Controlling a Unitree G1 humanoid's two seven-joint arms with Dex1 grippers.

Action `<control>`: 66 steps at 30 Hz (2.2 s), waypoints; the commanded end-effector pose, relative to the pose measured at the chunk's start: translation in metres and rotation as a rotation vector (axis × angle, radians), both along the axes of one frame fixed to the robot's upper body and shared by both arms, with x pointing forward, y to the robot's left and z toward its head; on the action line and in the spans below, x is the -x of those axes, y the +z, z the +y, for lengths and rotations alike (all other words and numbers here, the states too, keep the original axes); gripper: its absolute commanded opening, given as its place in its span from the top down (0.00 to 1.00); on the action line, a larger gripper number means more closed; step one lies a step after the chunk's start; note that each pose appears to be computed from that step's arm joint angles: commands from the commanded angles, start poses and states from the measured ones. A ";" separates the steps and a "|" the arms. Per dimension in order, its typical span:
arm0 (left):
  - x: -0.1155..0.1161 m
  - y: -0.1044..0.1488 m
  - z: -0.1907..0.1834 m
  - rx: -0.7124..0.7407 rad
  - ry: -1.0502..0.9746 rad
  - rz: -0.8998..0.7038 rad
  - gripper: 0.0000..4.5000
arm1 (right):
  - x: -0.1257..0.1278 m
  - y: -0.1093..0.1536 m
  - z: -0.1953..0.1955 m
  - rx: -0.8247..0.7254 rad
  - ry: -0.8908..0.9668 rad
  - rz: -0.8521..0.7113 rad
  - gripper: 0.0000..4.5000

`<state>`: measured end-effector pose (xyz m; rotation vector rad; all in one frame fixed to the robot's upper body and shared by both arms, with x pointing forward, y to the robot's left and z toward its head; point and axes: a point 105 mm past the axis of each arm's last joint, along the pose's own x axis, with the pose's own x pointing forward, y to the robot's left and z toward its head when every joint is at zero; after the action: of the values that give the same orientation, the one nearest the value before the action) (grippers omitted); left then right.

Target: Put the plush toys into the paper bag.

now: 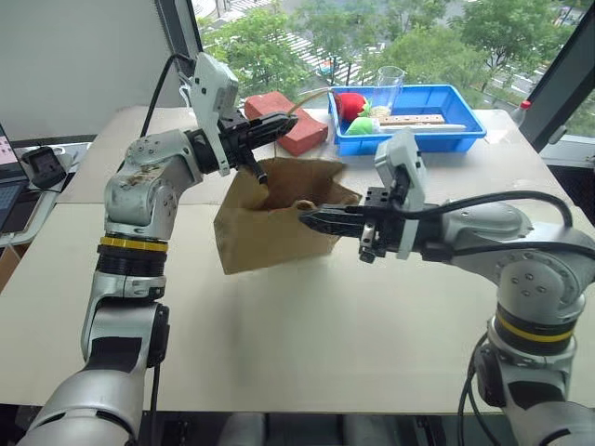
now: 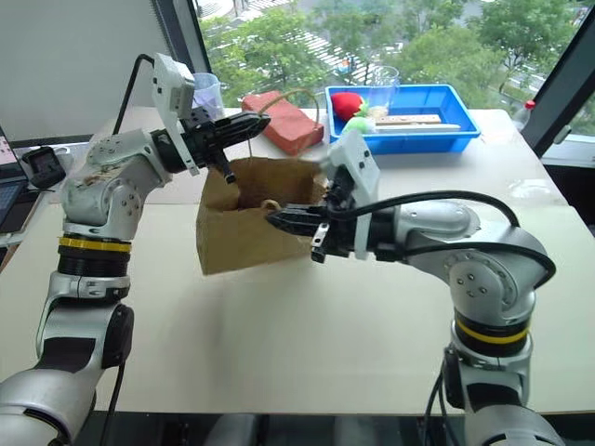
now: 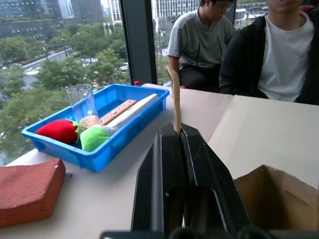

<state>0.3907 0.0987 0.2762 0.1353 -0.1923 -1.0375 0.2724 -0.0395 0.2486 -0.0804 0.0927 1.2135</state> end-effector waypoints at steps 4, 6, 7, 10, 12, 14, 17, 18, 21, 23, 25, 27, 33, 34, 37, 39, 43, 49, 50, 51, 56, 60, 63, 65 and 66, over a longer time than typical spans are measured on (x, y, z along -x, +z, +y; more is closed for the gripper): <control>0.014 -0.015 -0.004 -0.066 -0.097 0.017 1.00 | -0.019 -0.019 0.013 0.018 -0.067 -0.015 0.98; 0.018 -0.020 0.001 -0.080 -0.101 0.034 1.00 | -0.025 -0.023 0.016 0.023 -0.084 -0.015 0.98; 0.021 -0.021 0.004 -0.083 -0.105 0.040 1.00 | -0.029 -0.026 0.017 0.031 -0.097 -0.018 0.98; 0.034 -0.016 0.010 -0.076 -0.135 0.059 1.00 | -0.037 -0.031 0.017 0.048 -0.129 -0.029 0.98; 0.041 -0.012 0.016 -0.081 -0.137 0.057 0.94 | -0.040 -0.032 0.017 0.051 -0.135 -0.036 0.99; 0.045 -0.007 0.023 -0.085 -0.115 0.051 0.79 | -0.043 -0.032 0.017 0.050 -0.139 -0.042 1.00; 0.054 0.001 0.036 -0.088 -0.087 0.039 0.51 | -0.046 -0.032 0.018 0.049 -0.138 -0.046 1.00; 0.058 0.004 0.041 -0.088 -0.074 0.038 0.39 | -0.047 -0.032 0.019 0.050 -0.136 -0.048 1.00; 0.068 0.009 0.058 -0.098 -0.023 0.026 0.11 | -0.049 -0.032 0.018 0.053 -0.127 -0.051 1.00; 0.074 0.008 0.067 -0.112 -0.002 0.025 0.01 | -0.049 -0.031 0.018 0.057 -0.120 -0.054 1.00; 0.086 -0.011 0.080 -0.195 0.000 0.048 0.01 | -0.050 -0.030 0.016 0.061 -0.116 -0.055 1.00; 0.094 -0.025 0.087 -0.212 0.008 0.072 0.01 | -0.051 -0.029 0.015 0.067 -0.112 -0.058 1.00; 0.089 -0.059 0.083 -0.227 0.114 -0.004 0.01 | -0.050 -0.026 0.015 0.072 -0.104 -0.062 1.00; 0.086 -0.062 0.080 -0.216 0.129 -0.021 0.01 | -0.050 -0.026 0.015 0.073 -0.102 -0.062 1.00; 0.080 -0.070 0.073 -0.205 0.143 -0.045 0.01 | -0.049 -0.026 0.015 0.076 -0.099 -0.061 1.00; 0.073 -0.074 0.073 -0.201 0.166 -0.070 0.01 | -0.048 -0.025 0.014 0.079 -0.097 -0.062 1.00; 0.067 -0.077 0.072 -0.197 0.161 -0.080 0.01 | -0.048 -0.025 0.013 0.084 -0.099 -0.061 1.00; 0.060 -0.081 0.055 -0.159 0.078 -0.060 0.01 | -0.047 -0.024 0.014 0.086 -0.098 -0.062 1.00; 0.058 -0.083 0.052 -0.158 0.061 -0.053 0.01 | -0.047 -0.024 0.014 0.086 -0.098 -0.062 1.00; 0.056 -0.085 0.049 -0.164 0.050 -0.041 0.01 | -0.047 -0.023 0.015 0.086 -0.098 -0.062 1.00; 0.048 -0.104 0.049 -0.215 0.034 -0.005 0.06 | -0.048 -0.022 0.016 0.085 -0.101 -0.069 1.00; 0.046 -0.105 0.046 -0.198 0.022 -0.010 0.42 | -0.048 -0.021 0.016 0.084 -0.104 -0.073 1.00; 0.044 -0.101 0.041 -0.182 0.007 -0.019 0.75 | -0.048 -0.020 0.015 0.085 -0.109 -0.078 1.00; 0.044 -0.101 0.040 -0.179 0.002 -0.019 0.97 | -0.048 -0.020 0.015 0.086 -0.109 -0.082 1.00; 0.045 -0.100 0.040 -0.172 -0.002 -0.017 0.99 | -0.047 -0.020 0.015 0.085 -0.102 -0.084 1.00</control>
<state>0.3466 0.1416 0.1643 0.2877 -0.0703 -1.0415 0.3252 -0.0269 0.2115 -0.1730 0.1430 1.0872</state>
